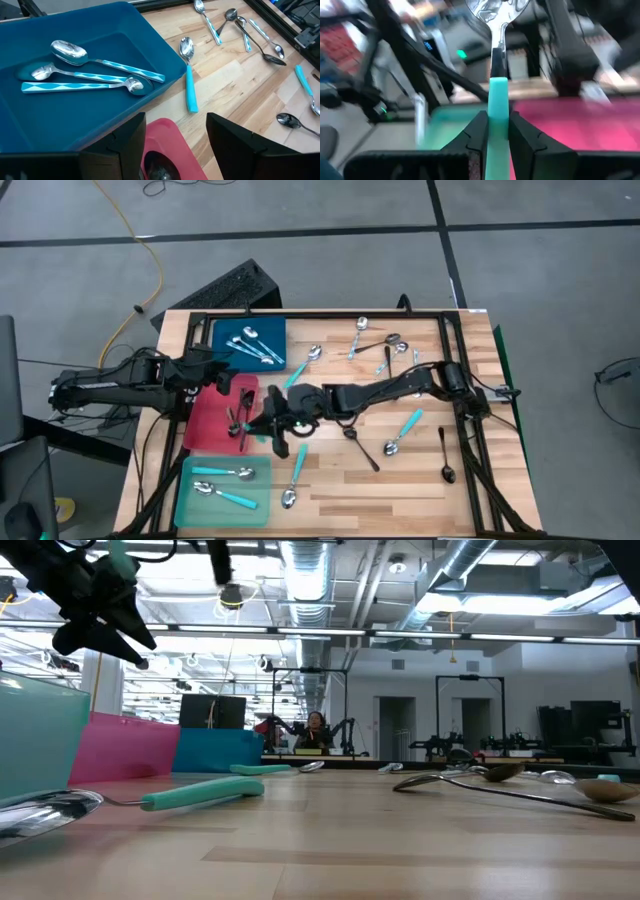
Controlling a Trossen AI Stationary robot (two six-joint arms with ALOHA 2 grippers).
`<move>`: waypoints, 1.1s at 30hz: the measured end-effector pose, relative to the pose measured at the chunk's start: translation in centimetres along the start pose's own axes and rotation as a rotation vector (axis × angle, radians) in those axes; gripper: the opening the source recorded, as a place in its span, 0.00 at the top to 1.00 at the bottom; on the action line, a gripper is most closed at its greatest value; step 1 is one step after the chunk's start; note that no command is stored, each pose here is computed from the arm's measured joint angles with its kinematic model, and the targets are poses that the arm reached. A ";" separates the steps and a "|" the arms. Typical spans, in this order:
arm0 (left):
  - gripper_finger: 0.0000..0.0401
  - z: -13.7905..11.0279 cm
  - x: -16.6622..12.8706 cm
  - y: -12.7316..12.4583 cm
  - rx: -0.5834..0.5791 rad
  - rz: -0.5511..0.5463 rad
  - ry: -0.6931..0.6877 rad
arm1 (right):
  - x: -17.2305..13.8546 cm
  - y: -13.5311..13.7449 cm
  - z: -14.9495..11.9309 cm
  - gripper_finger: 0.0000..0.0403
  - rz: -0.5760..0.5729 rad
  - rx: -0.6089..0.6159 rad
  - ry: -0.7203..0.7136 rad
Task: Sort silverware by color (type)
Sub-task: Put the light blue spoon into the light blue bin
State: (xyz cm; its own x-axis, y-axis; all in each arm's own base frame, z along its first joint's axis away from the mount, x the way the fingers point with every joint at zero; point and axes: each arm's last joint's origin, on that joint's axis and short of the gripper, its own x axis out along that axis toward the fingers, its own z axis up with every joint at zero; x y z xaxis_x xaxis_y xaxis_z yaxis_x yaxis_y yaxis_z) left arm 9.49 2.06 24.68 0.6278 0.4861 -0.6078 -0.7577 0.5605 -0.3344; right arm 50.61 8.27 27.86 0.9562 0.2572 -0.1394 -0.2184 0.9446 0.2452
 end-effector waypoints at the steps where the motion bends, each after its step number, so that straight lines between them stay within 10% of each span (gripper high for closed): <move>1: 0.51 0.0 0.0 0.0 0.000 -0.005 0.005 | 0.1 0.4 0.1 0.81 0.020 -0.003 -0.025; 14: 0.51 -0.1 0.0 -0.1 0.063 -0.037 0.031 | 5.3 2.6 -4.6 0.81 0.188 0.238 -0.194; 33: 0.51 -0.2 0.0 -0.2 0.079 -0.074 0.072 | 8.6 7.5 -8.0 0.81 0.157 0.214 0.127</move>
State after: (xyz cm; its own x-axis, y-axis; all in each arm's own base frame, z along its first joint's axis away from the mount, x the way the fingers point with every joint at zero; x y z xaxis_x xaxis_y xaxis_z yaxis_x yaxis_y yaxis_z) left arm 9.61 1.79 24.60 0.6648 0.3938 -0.6348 -0.6918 0.6453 -0.3241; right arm 55.65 19.22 20.88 0.8789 0.4332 -0.1996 -0.3027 0.8300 0.4685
